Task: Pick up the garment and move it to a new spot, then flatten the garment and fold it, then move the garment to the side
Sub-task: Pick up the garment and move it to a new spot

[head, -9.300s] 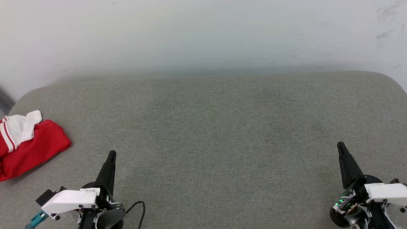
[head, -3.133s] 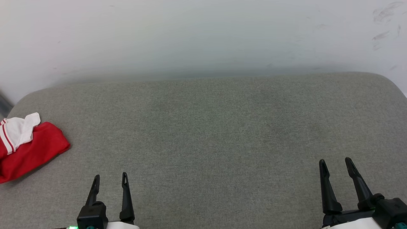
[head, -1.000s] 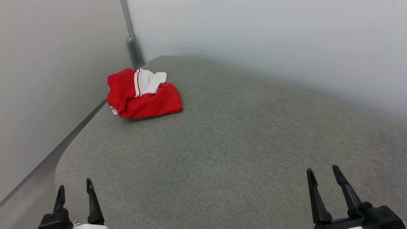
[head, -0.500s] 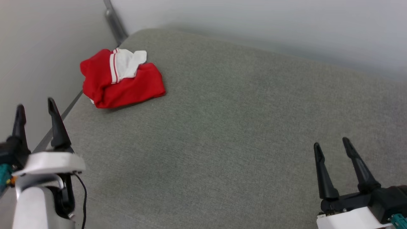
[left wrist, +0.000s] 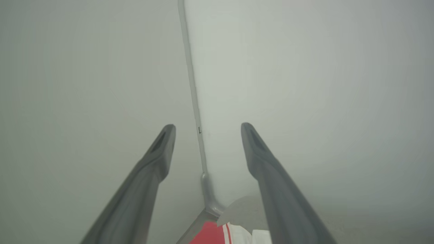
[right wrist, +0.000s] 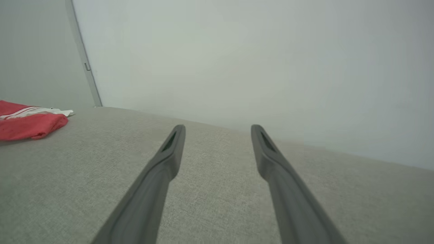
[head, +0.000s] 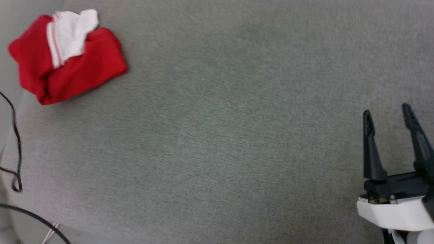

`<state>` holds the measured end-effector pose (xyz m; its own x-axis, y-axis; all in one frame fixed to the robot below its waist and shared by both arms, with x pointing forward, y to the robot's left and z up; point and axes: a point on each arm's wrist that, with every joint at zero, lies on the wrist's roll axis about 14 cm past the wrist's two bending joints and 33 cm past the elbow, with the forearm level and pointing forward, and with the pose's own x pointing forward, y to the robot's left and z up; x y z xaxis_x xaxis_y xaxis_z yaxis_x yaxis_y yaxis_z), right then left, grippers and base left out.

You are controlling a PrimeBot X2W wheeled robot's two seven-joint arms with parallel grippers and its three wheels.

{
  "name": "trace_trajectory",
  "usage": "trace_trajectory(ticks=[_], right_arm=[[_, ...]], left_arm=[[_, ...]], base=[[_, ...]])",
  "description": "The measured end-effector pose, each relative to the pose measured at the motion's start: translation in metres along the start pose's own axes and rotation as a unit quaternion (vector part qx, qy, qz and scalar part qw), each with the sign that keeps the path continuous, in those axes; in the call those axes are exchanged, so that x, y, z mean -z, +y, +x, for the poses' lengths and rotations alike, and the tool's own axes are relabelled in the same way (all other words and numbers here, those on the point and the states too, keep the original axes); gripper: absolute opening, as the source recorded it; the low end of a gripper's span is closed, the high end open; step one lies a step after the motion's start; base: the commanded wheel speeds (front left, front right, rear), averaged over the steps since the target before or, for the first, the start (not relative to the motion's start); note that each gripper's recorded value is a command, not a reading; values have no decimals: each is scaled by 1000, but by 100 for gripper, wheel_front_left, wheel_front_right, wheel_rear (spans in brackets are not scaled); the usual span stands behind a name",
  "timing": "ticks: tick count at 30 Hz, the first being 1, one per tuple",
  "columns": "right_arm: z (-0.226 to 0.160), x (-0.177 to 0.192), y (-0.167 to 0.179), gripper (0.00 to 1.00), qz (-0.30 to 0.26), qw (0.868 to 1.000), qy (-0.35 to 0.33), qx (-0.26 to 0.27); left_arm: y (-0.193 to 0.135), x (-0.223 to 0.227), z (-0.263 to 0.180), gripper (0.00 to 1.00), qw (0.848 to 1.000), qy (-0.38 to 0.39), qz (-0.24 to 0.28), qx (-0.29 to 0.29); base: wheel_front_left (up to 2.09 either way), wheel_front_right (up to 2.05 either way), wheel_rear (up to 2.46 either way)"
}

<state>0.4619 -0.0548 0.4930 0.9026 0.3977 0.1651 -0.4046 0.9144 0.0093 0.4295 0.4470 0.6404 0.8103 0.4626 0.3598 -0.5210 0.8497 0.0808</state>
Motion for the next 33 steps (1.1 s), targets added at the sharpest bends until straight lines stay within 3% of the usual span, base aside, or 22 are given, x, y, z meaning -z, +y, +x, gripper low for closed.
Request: trace_trajectory(ticks=[5,10,14,22,27,30,33], right_arm=[[4,12,-15,100,-7,1000,4,17],[6,27,-23,100,-12,1000,13,24],[10,36,-28,100,-12,999,15,29],[13,46,-34,100,-20,999,16,33],[13,57,-36,100,-27,999,25,34],[13,63,-38,100,-29,999,30,35],[12,69,-39,100,-30,998,35,36]], left_arm=[[2,29,39,100,998,61,19,12],[-8,63,61,100,992,123,-5,21],[-19,100,62,100,978,204,-16,40],[-29,179,27,100,907,415,-21,65],[-44,221,-8,100,849,521,-29,82],[-56,247,-40,100,800,592,-45,92],[-61,261,-59,100,764,636,-54,95]], base=[[0,0,0],[0,0,0],[0,0,0],[0,0,0],[0,0,0],[0,0,0],[0,0,0]])
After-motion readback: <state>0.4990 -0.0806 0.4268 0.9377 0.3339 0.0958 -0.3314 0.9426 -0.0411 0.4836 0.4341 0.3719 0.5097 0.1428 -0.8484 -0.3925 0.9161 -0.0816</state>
